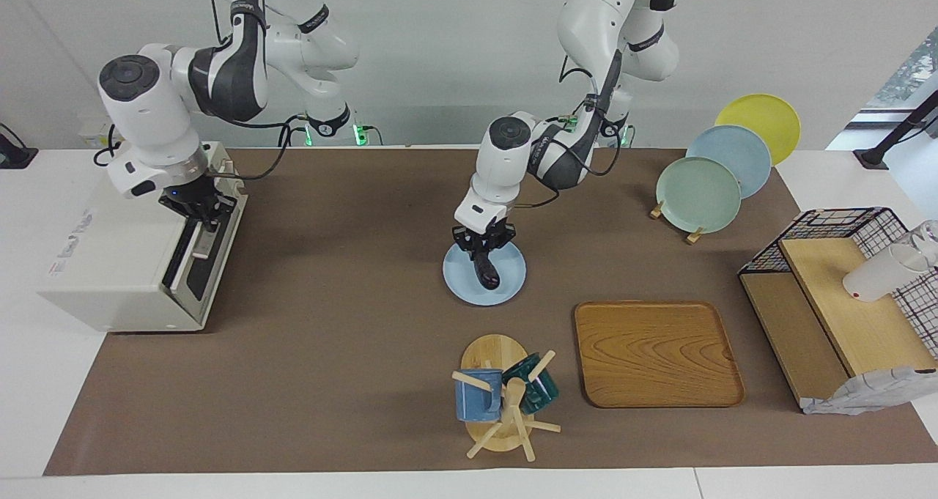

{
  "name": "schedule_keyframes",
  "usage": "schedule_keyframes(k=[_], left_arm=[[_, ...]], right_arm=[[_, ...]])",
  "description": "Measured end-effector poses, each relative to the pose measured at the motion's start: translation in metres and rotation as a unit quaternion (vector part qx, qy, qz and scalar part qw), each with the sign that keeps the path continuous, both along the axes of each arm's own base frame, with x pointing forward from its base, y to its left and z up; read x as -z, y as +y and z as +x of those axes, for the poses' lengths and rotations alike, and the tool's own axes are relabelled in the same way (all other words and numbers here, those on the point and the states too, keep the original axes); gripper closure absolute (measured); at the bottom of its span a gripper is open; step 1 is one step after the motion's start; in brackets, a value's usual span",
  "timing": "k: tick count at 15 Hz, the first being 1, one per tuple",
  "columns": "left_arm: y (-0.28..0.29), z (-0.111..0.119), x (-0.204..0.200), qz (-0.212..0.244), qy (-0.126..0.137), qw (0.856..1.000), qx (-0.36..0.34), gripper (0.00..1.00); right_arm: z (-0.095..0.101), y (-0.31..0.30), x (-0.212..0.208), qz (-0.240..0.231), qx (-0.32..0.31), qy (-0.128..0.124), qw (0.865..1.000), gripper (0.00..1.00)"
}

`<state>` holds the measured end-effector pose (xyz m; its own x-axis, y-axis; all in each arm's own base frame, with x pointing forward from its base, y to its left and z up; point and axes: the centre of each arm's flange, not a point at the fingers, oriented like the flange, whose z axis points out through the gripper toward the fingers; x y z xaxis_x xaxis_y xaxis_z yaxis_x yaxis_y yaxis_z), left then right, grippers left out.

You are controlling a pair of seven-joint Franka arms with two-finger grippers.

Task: Put eggplant into oven
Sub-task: 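Carry the eggplant onto the blue plate while the right gripper opens the oven door, then release the eggplant on the plate and withdraw the left gripper to rest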

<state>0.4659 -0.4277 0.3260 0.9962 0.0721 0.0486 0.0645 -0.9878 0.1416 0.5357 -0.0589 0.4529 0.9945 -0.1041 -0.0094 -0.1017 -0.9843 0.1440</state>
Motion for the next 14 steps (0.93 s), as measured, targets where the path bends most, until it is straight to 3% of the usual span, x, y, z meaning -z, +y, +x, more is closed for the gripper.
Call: schedule_keyframes(k=[1, 2, 4, 8, 12, 14], left_arm=[[0.000, 0.000, 0.000, 0.000, 0.000, 1.000, 0.000, 0.72], [0.000, 0.000, 0.000, 0.000, 0.000, 1.000, 0.000, 0.66], [0.005, 0.008, -0.004, -0.001, -0.003, 1.000, -0.007, 0.44], [0.062, 0.062, -0.057, 0.005, -0.001, 0.999, -0.043, 0.01], [0.158, 0.105, -0.124, 0.018, 0.004, 0.998, -0.051, 0.00], [0.215, 0.124, -0.148, 0.025, 0.006, 0.999, -0.042, 0.00]], right_arm=[[0.000, 0.013, 0.009, 0.004, -0.001, -0.006, 1.000, 0.99], [0.000, 0.025, 0.020, 0.011, -0.002, -0.013, 1.000, 0.99], [0.000, 0.049, 0.050, 0.021, -0.001, -0.021, 1.000, 0.99], [0.009, 0.074, 0.109, 0.029, -0.001, -0.016, 0.999, 0.99], [0.015, 0.074, 0.157, 0.043, 0.013, -0.009, 0.999, 0.99], [0.025, 0.074, 0.152, 0.049, 0.032, -0.023, 0.998, 0.99]])
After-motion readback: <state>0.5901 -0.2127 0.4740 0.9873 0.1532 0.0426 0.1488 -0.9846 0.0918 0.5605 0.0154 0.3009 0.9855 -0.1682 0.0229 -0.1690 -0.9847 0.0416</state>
